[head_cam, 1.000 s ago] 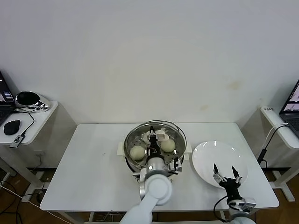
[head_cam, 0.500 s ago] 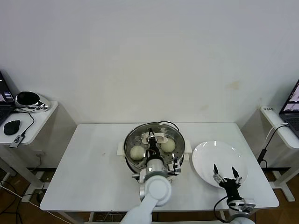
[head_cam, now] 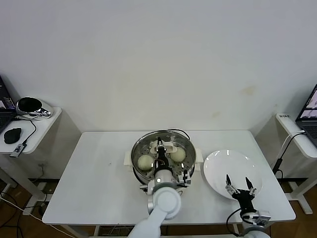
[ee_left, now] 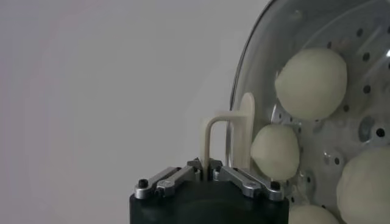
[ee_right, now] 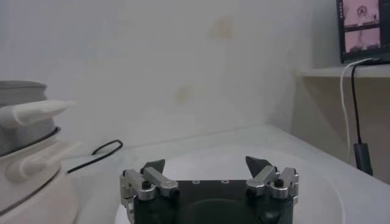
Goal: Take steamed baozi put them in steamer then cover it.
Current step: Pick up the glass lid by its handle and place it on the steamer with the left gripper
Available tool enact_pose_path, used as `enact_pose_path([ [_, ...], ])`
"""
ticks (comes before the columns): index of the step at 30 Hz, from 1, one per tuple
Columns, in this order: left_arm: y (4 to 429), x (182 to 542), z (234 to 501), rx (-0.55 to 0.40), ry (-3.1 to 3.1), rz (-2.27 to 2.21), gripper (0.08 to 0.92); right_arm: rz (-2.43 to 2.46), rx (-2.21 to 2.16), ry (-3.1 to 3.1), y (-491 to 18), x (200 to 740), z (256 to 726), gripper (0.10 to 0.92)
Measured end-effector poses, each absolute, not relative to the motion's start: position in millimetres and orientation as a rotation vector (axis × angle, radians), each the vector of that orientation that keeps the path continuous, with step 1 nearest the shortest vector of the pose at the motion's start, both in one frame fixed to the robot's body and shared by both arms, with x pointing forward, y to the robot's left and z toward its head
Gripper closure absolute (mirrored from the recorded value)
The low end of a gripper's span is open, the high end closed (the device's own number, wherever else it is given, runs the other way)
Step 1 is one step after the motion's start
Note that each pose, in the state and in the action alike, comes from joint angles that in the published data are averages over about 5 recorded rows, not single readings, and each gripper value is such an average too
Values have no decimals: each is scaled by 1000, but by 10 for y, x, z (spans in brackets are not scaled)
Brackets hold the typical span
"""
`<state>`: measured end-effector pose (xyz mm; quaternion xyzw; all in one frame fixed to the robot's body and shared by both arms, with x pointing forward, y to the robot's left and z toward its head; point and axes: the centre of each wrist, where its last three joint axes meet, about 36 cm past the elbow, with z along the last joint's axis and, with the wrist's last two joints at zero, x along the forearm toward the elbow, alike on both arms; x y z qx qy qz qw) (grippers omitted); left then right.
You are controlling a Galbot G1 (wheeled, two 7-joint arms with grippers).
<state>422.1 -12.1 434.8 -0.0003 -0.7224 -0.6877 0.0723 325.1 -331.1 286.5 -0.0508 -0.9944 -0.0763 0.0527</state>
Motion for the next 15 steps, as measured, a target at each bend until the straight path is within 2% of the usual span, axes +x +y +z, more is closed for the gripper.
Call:
enact_pose_path([
  [15,-124,4224,4385,-8,-2158,-2075,857,-235,-156,-3024,-3306,3242,2860,200],
])
